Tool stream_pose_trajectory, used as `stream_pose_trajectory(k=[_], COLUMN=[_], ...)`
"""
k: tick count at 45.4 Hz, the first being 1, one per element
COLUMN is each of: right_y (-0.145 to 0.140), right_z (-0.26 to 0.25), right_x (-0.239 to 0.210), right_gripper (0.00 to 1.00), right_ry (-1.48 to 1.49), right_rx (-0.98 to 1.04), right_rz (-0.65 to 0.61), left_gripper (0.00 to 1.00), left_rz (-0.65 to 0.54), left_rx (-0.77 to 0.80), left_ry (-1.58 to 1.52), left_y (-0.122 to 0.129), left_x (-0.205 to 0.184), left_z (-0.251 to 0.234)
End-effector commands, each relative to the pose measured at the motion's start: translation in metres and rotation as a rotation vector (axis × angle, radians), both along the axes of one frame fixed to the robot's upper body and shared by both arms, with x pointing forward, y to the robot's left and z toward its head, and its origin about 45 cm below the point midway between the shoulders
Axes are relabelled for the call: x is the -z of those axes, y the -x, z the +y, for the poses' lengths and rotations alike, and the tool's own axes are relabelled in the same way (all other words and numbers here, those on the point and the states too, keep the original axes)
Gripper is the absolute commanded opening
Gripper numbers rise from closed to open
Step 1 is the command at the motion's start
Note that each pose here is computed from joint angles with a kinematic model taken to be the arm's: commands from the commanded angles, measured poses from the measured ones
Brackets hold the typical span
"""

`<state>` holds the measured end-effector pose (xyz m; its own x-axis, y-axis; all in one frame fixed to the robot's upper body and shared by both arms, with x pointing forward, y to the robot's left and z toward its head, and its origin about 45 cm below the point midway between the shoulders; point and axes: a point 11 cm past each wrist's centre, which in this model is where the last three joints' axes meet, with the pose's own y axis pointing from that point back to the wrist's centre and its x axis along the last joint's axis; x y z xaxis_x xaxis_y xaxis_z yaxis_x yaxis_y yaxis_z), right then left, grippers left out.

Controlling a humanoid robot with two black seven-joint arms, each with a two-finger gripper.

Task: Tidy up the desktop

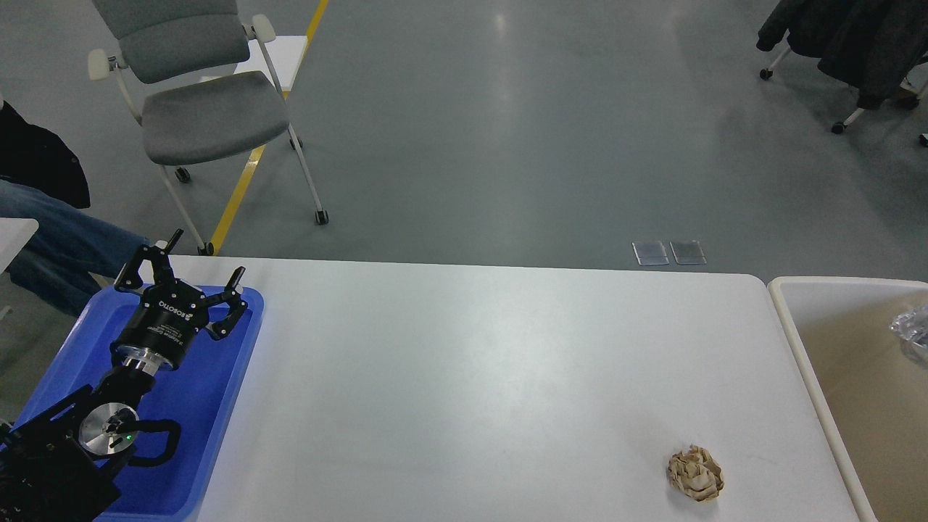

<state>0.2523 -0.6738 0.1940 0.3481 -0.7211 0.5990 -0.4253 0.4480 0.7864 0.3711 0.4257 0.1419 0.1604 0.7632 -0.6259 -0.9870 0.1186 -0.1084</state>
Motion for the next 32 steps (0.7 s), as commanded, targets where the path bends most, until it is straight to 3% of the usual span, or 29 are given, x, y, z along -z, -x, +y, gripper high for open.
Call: stream_pose_trajectory(k=[1, 6, 11, 13, 16, 18, 21, 22, 32], right_y=[0.005, 0.005, 0.006, 0.007, 0.006, 0.006, 0.003, 0.002, -0.009], right_z=[0.011, 0.012, 0.011, 0.011, 0.010, 0.009, 0.009, 0.009, 0.005], right_x=[0.033, 0.037, 0.038, 0.038, 0.037, 0.036, 0.034, 0.033, 0.014], right_gripper=[0.00, 0.00, 0.13, 0.25, 0.53, 0.64, 0.96, 1.00, 1.00], right_ry=[-0.012, 0.000, 0.009, 0.015, 0.021, 0.028, 0.035, 0.039, 0.042], right_rx=[0.015, 0.013, 0.016, 0.017, 0.017, 0.019, 0.019, 0.020, 0.026], right_rz=[-0.002, -0.005, -0.008, -0.009, -0.015, -0.018, -0.031, -0.037, -0.086], left_gripper=[0.99, 0.99, 0.99, 0.99, 0.99, 0.99, 0.99, 0.99, 0.99], left_rz=[0.000, 0.000, 0.000, 0.000, 0.000, 0.000, 0.000, 0.000, 0.000], left_rx=[0.000, -0.001, 0.000, 0.000, -0.002, 0.000, -0.001, -0.001, 0.000], left_ry=[0.000, 0.000, 0.000, 0.000, 0.001, 0.000, 0.000, 0.000, 0.000], left_y=[0.000, 0.000, 0.000, 0.000, 0.000, 0.000, 0.000, 0.000, 0.000], left_x=[0.000, 0.000, 0.000, 0.000, 0.000, 0.000, 0.000, 0.000, 0.000], left_z=[0.000, 0.000, 0.000, 0.000, 0.000, 0.000, 0.000, 0.000, 0.000])
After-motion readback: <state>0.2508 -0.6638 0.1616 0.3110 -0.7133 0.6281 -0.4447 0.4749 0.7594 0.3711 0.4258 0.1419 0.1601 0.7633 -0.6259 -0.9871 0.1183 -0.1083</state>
